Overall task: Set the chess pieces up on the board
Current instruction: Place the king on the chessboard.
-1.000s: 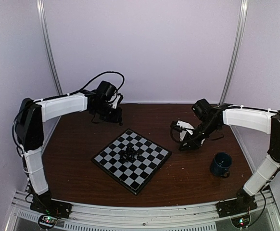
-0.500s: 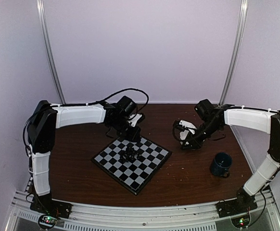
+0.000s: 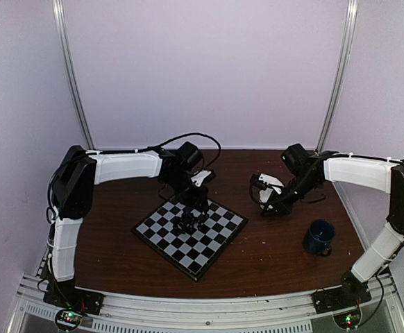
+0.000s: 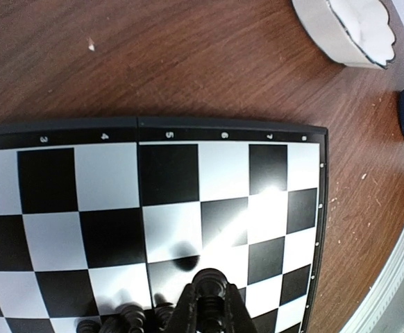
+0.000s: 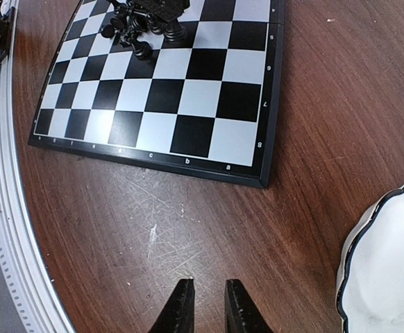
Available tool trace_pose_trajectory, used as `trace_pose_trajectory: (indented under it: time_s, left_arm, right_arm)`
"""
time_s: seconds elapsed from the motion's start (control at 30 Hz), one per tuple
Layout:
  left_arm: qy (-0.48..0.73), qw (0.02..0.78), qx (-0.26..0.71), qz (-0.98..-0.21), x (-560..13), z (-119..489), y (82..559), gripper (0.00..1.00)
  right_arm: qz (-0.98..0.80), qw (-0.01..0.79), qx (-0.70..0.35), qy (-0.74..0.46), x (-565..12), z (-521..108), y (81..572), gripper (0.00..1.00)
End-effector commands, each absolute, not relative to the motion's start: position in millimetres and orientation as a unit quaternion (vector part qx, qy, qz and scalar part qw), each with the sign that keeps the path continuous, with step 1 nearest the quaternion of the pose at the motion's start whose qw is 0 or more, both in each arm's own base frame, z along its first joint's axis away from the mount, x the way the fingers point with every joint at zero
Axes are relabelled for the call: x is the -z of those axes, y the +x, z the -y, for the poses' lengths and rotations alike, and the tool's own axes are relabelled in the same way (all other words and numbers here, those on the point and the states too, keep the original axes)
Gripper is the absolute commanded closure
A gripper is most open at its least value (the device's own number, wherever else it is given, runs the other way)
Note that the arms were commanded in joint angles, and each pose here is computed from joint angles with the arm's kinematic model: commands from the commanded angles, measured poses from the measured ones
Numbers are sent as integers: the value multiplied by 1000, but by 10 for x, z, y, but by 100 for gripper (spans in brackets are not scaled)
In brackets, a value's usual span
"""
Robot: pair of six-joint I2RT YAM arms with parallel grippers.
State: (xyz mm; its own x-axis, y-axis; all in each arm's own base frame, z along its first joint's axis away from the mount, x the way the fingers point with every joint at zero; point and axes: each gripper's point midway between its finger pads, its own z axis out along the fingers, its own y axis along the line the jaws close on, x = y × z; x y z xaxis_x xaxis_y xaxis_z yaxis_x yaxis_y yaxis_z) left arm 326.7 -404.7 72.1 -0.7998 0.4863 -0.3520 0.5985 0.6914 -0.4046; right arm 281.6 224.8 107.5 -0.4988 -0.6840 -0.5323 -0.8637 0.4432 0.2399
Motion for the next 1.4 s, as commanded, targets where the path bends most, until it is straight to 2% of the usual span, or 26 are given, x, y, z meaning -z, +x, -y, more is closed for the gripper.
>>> trace_pose_trajectory:
  time_s: [0.0, 0.23, 0.4, 0.73, 1.0, 1.37]
  left_arm:
    - [303, 86, 262, -912, -684, 4059, 3218, 98]
    - [302, 77, 240, -919, -606, 3977, 3220, 96]
    - [301, 82, 226, -923, -620, 3947, 3260, 84]
    - [293, 96, 200, -930, -643, 3835, 3381, 72]
    - [292, 106, 201, -929, -722, 3839, 3437, 67]
    - [296, 155, 156, -929, -1018, 3658, 3621, 51]
  right_arm:
    - [-824, 190, -256, -468, -1116, -2261, 2810, 82]
    - [-825, 188, -255, -467, -1102, -2257, 2818, 82]
    - [-826, 187, -256, -467, -1097, -2252, 2810, 82]
    - [-826, 185, -259, -465, -1103, -2262, 2804, 82]
    - [-826, 184, -260, -466, -1101, -2261, 2798, 82]
    - [-825, 188, -253, -470, -1158, -2259, 2853, 82]
